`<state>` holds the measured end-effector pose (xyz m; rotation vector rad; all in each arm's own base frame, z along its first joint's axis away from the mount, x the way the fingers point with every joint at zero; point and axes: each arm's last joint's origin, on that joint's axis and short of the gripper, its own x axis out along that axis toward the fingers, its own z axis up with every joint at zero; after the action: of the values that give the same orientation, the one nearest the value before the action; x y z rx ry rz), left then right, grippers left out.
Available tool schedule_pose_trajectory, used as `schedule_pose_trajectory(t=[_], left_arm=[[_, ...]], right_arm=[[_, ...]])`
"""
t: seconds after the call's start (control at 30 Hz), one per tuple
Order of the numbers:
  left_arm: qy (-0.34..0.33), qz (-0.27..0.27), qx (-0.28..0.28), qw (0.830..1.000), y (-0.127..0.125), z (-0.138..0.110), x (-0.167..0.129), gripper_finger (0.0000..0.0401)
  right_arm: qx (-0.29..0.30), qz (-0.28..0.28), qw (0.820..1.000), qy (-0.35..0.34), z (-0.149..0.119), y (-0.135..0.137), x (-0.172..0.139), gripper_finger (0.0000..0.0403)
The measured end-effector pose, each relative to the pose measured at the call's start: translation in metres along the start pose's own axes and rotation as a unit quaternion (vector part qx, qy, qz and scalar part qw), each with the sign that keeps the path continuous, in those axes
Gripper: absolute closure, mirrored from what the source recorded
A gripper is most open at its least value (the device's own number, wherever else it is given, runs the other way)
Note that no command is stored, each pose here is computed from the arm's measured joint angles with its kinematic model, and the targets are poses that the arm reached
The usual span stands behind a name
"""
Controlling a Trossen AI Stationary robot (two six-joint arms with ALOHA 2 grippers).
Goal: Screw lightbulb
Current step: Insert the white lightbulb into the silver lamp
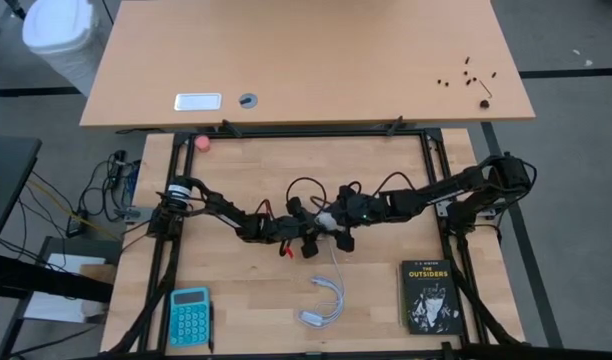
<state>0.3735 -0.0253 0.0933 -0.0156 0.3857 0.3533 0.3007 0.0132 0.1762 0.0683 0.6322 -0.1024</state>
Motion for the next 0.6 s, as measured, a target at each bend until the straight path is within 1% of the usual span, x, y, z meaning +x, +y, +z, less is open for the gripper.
schedule_pose_trajectory(t=[0.1,0.27,0.33,0.4,0.47,0.53,0.6], left_arm=[[0.0,0.0,0.0,1.0,0.0,0.0,0.0,0.0193],[0.0,0.0,0.001,1.0,0.0,0.0,0.0,0.0193],[0.003,0.0,0.001,1.0,0.0,0.0,0.0,0.0193],[0.007,0.001,0.001,1.0,0.0,-0.001,0.0,0.0193],[0.011,0.002,0.001,1.0,0.0,-0.001,0.0,0.0193],[0.013,0.002,0.001,1.0,0.0,-0.002,0.0,0.0193],[0.012,0.003,0.001,1.0,0.0,-0.001,0.0,0.0193]], right_arm=[[0.008,0.004,1.0,0.006,0.002,-0.004,0.0,0.008],[-0.005,-0.003,1.0,0.022,0.01,-0.007,0.0,0.0101],[-0.004,-0.031,0.998,0.05,0.005,-0.011,-0.001,0.0107],[0.004,-0.07,0.992,0.1,-0.003,-0.018,-0.012,0.0108],[0.019,-0.077,0.991,0.105,0.0,-0.019,-0.026,0.0108],[0.024,-0.065,0.991,0.115,0.001,-0.013,-0.042,0.0106],[0.014,-0.044,0.987,0.151,-0.004,-0.007,-0.056,0.0104]])
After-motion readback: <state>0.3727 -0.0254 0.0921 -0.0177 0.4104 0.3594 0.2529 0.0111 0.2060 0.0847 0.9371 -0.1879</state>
